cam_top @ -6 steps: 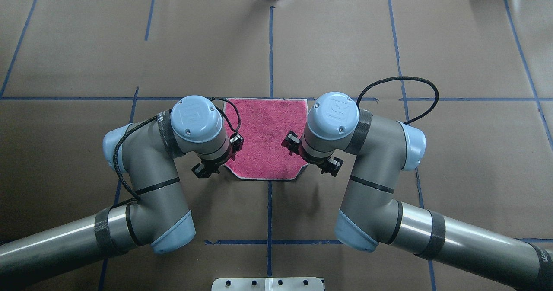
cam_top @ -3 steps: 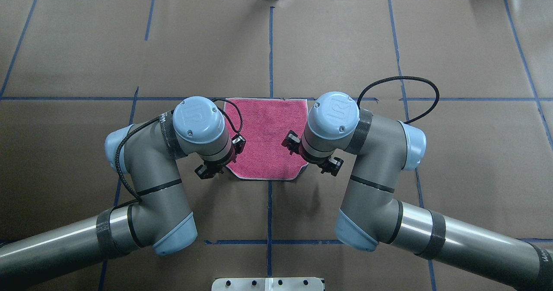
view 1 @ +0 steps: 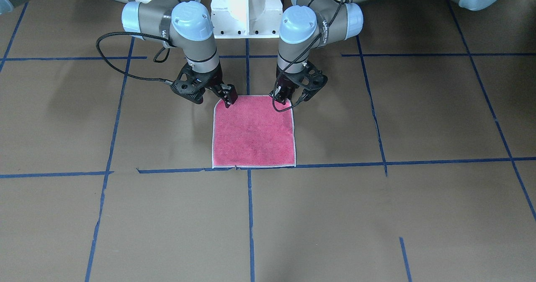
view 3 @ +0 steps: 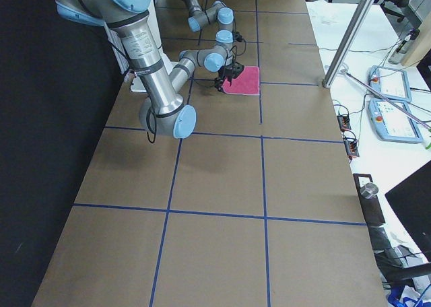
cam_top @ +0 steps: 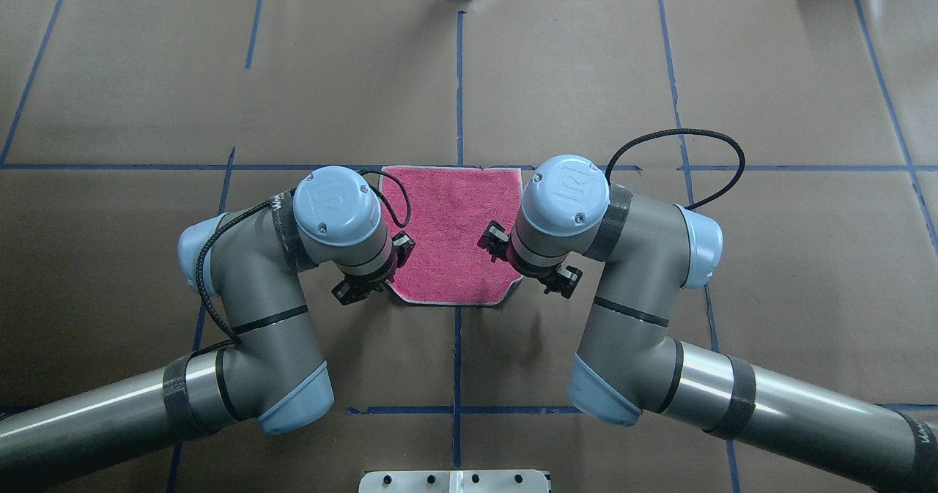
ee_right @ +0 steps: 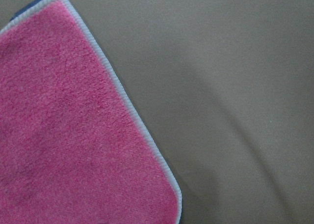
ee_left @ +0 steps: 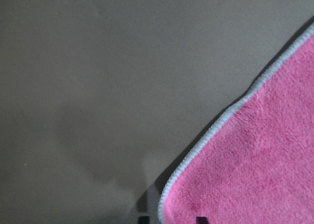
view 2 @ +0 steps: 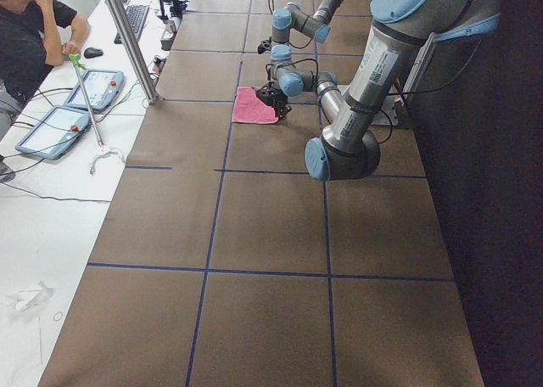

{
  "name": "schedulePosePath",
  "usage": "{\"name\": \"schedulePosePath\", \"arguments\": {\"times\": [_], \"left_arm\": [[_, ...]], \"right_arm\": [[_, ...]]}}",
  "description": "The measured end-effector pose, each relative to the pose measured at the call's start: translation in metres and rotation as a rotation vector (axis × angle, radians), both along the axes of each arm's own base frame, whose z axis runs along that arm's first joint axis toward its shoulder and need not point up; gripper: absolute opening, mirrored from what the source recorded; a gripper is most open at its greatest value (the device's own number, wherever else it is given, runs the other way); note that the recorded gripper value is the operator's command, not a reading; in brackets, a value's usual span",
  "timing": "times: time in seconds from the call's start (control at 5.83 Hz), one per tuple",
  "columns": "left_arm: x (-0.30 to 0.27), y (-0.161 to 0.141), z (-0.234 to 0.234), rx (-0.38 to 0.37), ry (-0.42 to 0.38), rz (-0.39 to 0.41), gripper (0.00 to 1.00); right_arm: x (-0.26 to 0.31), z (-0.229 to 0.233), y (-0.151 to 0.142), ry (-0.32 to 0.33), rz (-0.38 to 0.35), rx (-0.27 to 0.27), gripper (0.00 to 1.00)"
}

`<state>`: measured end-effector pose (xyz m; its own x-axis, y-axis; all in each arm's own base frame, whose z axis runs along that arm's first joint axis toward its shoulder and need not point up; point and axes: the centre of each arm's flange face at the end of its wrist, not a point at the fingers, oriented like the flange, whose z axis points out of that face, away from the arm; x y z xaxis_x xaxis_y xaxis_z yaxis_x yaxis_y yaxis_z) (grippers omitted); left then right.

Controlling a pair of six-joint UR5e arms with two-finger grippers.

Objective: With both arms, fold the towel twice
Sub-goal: 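Pinch the near corners of the pink towel with both grippers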

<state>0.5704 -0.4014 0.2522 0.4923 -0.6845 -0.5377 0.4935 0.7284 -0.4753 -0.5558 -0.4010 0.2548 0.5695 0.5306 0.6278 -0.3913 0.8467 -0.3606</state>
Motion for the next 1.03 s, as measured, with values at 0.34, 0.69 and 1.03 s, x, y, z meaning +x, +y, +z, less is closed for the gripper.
{"name": "schedulePosePath", "arguments": {"times": [0.34, 0.69, 1.03], "left_arm": [[-0.0002, 0.0003, -0.001, 0.001, 0.003, 0.001, 0.0], [-0.0018, 0.0011, -0.0043, 0.007, 0.009, 0.005, 0.0], [-0.0022, 0.0014, -0.0047, 0.007, 0.009, 0.006, 0.0]], "right_arm": [[0.0, -0.0003, 0.0, 0.0, 0.0, 0.0, 1.0], [-0.0008, 0.001, -0.0001, 0.002, 0.0, -0.002, 0.99], [-0.0082, 0.0085, -0.0024, 0.016, -0.003, -0.008, 0.99]]}}
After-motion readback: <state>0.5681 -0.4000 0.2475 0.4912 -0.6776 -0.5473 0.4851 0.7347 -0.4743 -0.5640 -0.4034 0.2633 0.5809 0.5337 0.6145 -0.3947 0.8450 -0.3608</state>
